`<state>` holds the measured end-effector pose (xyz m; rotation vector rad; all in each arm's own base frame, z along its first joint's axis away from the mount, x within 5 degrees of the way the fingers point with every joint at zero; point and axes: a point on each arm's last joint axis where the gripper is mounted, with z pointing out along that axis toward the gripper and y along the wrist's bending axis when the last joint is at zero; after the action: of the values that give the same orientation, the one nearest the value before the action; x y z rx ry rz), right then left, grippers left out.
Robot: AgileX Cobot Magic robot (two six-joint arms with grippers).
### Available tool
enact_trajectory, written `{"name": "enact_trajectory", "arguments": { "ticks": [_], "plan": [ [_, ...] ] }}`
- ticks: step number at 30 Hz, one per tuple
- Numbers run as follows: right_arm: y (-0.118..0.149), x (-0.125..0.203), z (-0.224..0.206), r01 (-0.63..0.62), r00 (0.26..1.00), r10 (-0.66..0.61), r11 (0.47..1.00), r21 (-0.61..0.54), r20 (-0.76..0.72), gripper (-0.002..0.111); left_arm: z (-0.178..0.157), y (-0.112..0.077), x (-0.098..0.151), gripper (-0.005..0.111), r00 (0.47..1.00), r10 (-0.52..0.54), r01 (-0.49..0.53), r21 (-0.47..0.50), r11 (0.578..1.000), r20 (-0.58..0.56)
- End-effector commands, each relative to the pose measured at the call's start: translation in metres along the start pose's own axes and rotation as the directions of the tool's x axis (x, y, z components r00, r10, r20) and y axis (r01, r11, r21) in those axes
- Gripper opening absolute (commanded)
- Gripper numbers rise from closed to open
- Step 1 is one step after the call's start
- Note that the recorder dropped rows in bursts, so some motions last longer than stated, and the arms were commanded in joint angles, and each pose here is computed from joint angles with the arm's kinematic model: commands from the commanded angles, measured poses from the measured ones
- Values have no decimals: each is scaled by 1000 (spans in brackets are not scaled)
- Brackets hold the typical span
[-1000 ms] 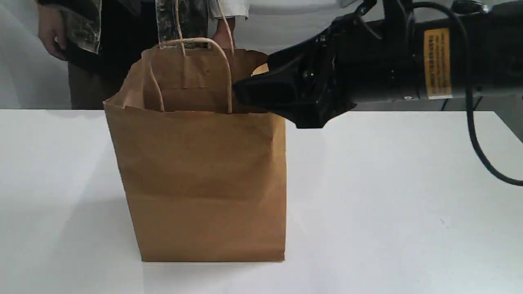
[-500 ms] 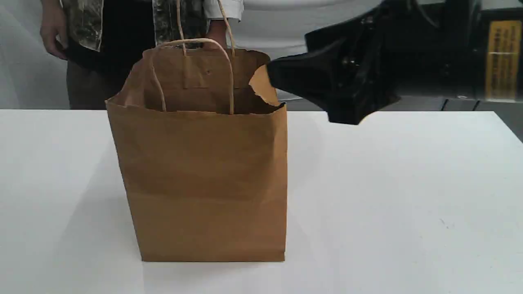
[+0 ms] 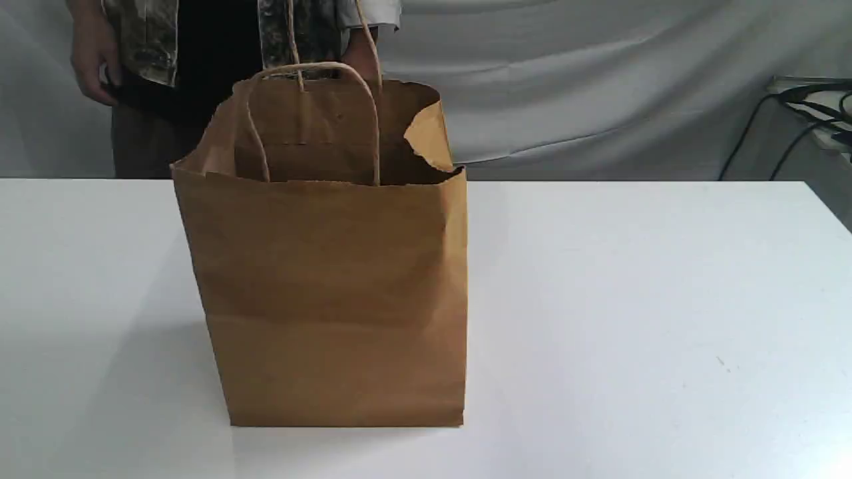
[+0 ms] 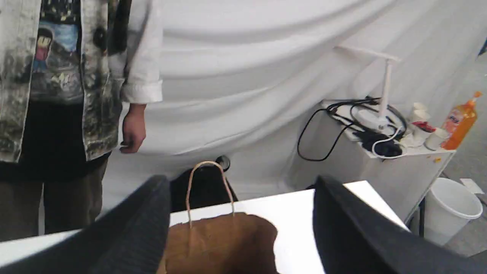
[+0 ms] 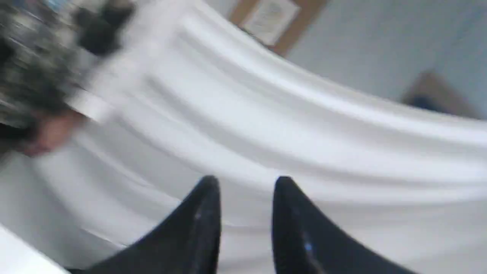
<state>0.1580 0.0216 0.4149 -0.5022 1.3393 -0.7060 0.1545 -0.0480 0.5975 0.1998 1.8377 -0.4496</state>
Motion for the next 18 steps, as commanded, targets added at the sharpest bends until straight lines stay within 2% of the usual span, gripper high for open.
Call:
{"name": "enact_trajectory", "arguments": {
  "ticks": [1, 3, 5, 6, 8, 10, 13, 15, 18],
  "plan": [
    [-8, 19, -2, -124, 972, 143, 987, 106, -188, 0, -37, -13, 4, 53, 996, 52, -55, 41, 998, 69],
    [-3, 28, -6, -381, 855, 400, 916, 124, -330, 0, -55, -16, 12, 45, 994, 77, -80, 38, 996, 83],
    [5, 33, -9, -519, 750, 518, 846, 118, -412, 0, -74, -20, 24, 40, 990, 101, -105, 36, 994, 96],
    [8, 32, -10, -551, 732, 538, 828, 101, -418, 0, -82, -21, 30, 39, 989, 109, -113, 36, 993, 99],
    [14, 25, -12, -616, 720, 563, 787, 0, -406, 0, -105, -25, 47, 40, 985, 133, -137, 32, 990, 114],
    [13, 17, -18, -650, 724, 586, 756, -75, -365, 0, -127, -28, 70, 40, 959, 252, -255, 14, 967, 127],
    [5, 8, -35, -685, 720, 624, 710, -164, -305, 0, -158, -24, 107, 38, 934, 332, -325, -76, 943, 130],
    [1, 4, -48, -697, 715, 638, 684, -218, -286, 0, -177, -17, 132, 32, 917, 370, -343, -175, 923, 153],
    [-4, 1, -68, -741, 671, 682, 609, -282, -290, 0, -212, -15, 172, 18, 872, 419, -349, -275, 896, 256]
  ]
}}
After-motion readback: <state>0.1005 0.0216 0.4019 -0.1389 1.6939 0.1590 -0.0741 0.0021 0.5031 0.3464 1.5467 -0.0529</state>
